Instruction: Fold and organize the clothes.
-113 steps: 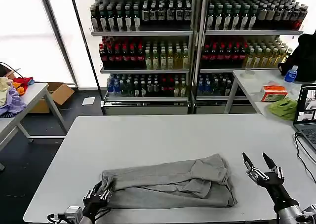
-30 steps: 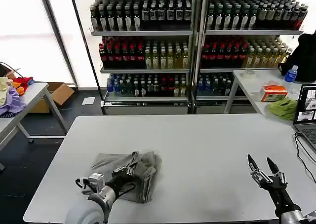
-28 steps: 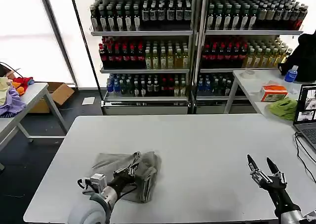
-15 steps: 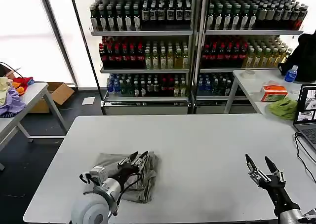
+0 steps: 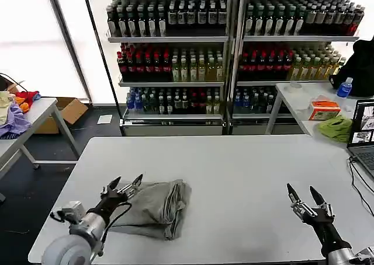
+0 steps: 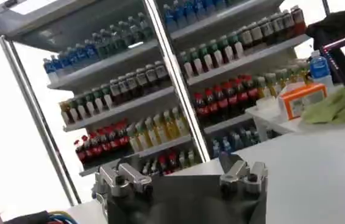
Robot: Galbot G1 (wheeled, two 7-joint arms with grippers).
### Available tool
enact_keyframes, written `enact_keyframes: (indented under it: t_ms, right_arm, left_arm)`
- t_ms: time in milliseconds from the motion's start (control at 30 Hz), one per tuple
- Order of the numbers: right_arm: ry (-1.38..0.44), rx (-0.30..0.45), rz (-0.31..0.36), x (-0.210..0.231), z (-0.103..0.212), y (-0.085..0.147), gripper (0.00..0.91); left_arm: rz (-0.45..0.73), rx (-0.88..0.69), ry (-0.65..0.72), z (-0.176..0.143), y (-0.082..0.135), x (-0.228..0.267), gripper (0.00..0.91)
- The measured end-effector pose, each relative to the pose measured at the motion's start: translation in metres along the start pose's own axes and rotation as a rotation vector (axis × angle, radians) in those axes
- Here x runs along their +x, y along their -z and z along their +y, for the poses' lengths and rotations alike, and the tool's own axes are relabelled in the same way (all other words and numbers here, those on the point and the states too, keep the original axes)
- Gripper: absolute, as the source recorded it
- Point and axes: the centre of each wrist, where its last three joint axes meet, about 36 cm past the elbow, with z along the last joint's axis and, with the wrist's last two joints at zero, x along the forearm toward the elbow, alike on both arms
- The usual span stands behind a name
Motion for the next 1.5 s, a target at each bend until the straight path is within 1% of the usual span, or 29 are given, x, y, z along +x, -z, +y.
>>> enact_keyframes:
  t_ms: [133,300,367,400,433,467,533,567,600,633,667,700,733,767,800,1033,1067,1200,1367,1500]
  right_arm:
    - [-0.005,0.006,0.005,0.001,0.0,0.0,0.907]
    - [-0.014,0.006,0.004,0.004,-0.001,0.001,0.907]
    - [-0.016,0.003,0.006,0.006,0.0,0.0,0.907]
    - [-0.016,0.001,0.006,0.006,0.0,0.0,0.907]
    - [-0.016,0.0,0.005,0.006,-0.001,0.0,0.907]
    - [-0.017,0.001,0.002,0.006,-0.001,0.0,0.907]
    - [-0.016,0.004,-0.002,0.006,-0.001,0.002,0.907]
    - [-0.016,0.006,-0.006,0.006,-0.001,0.002,0.907]
    - [-0.014,0.008,-0.008,0.007,-0.001,0.003,0.907]
    - [-0.012,0.008,-0.009,0.007,-0.001,0.004,0.907]
    - [-0.012,0.007,-0.011,0.008,-0.001,0.004,0.907]
    - [-0.011,0.008,-0.013,0.008,-0.001,0.005,0.907]
    - [-0.011,0.009,-0.015,0.008,-0.001,0.005,0.907]
    - [-0.012,0.01,-0.017,0.008,-0.002,0.006,0.907]
    - [-0.013,0.01,-0.019,0.008,-0.002,0.006,0.907]
    - [-0.014,0.005,-0.022,0.009,-0.001,0.004,0.907]
    - [-0.014,0.004,-0.021,0.009,-0.001,0.004,0.907]
    - [-0.011,0.006,-0.018,0.009,-0.001,0.004,0.907]
    - [-0.007,0.009,-0.024,0.007,-0.001,0.005,0.907]
    - [-0.006,0.006,-0.026,0.005,-0.001,0.004,0.907]
  left_arm:
    - [0.023,-0.012,0.04,0.021,-0.017,0.003,0.907]
    - [0.041,-0.009,0.069,0.038,-0.035,0.002,0.907]
    - [0.047,-0.006,0.078,0.043,-0.042,0.001,0.856]
    - [0.05,-0.005,0.083,0.045,-0.045,0.0,0.786]
    - [0.052,-0.003,0.088,0.047,-0.048,0.0,0.766]
    - [0.055,0.0,0.092,0.049,-0.051,0.0,0.675]
    - [0.06,0.005,0.1,0.051,-0.055,-0.001,0.625]
    - [0.063,0.008,0.105,0.053,-0.058,-0.002,0.625]
    - [0.066,0.01,0.108,0.054,-0.06,-0.003,0.494]
    - [0.066,0.013,0.113,0.055,-0.062,-0.004,0.464]
    - [0.067,0.016,0.116,0.057,-0.064,-0.005,0.403]
    - [0.068,0.019,0.119,0.058,-0.065,-0.006,0.292]
    - [0.068,0.021,0.122,0.059,-0.067,-0.007,0.161]
    - [0.068,0.023,0.122,0.059,-0.069,-0.007,0.101]
    - [0.068,0.026,0.121,0.059,-0.07,-0.007,0.0]
    - [0.07,0.05,0.11,0.049,-0.082,-0.008,0.01]
    - [0.067,0.054,0.107,0.046,-0.083,-0.008,0.0]
    - [0.046,0.078,0.101,0.035,-0.084,-0.011,0.01]
    - [-0.017,0.107,0.111,0.032,-0.075,-0.011,0.01]
    - [-0.076,0.114,0.144,0.046,-0.056,-0.003,0.01]
